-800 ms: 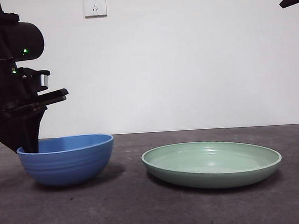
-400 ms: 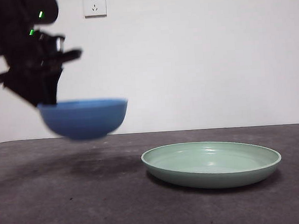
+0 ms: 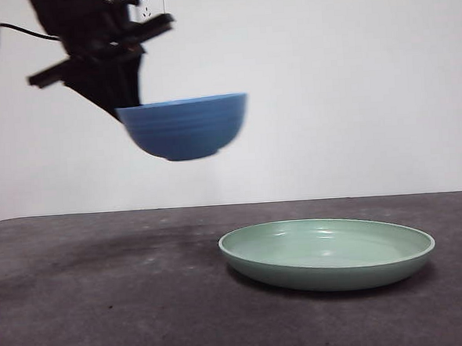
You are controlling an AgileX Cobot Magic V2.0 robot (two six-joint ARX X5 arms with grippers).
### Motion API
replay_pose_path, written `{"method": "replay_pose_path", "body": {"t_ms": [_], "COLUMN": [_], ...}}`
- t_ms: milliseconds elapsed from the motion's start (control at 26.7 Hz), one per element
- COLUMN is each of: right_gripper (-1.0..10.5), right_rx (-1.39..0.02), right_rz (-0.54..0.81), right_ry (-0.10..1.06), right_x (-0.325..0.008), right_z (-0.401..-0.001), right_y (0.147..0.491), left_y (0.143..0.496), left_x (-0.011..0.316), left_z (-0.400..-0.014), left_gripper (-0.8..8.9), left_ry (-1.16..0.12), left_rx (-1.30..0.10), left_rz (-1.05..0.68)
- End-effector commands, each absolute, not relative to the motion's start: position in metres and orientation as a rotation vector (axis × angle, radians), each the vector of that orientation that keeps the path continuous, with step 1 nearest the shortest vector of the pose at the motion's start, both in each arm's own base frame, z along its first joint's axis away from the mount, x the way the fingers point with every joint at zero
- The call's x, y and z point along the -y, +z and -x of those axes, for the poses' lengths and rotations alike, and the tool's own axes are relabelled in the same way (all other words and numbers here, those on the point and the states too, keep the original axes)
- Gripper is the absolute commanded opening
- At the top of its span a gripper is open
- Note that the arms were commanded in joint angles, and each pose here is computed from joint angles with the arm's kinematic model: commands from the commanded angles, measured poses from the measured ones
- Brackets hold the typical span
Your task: Pick up the blue bowl, put it on the green plate, put it on desk
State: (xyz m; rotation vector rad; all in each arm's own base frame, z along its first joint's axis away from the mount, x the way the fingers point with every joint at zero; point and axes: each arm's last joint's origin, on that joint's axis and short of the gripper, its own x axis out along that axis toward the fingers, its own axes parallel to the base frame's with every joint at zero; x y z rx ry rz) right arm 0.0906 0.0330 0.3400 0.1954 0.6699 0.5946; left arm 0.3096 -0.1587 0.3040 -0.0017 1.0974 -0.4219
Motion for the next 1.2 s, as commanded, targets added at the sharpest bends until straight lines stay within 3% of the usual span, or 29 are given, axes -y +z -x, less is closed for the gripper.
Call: {"method": "replay_pose_path", "body": {"t_ms": [37,262,600,937,1125,1200], "right_gripper": [5.2,5.2,5.2,5.2,5.2,5.2], "right_rx": [-0.654,-0.670,-0.655,-0.655,-0.655,-0.654], "right_rz": [-0.148,-0.078,-0.084,-0.083,-0.083,-0.083], "right_ry": [0.538,0.466,0.471,0.471,0.471,0.471], "right_x": [-0.029,-0.022,-0.020,-0.020,-0.020,-0.020], "right_z": [-0.080,-0.059,-0.053,-0.053,-0.053,-0.053], "right_y": [0.348,0.354,0.356,0.356,0.356,0.356], "left_y": [0.290,0.268,0.229,0.218,0.219,0.223], "left_x": [0.180,0.231,0.304,0.312,0.314,0.313], "left_z": [-0.319,-0.325,-0.330,-0.332,-0.334,-0.336], "left_gripper": [0.15,0.15,0.14,0.38,2.56,3.91], "left_ry": [-0.438,-0.515,-0.602,-0.610,-0.618,-0.610], "left_rx": [-1.139,-1.190,-1.293,-1.297,-1.268,-1.250], "left_rz": [-0.016,-0.087,-0.213,-0.222,-0.211,-0.220]}}
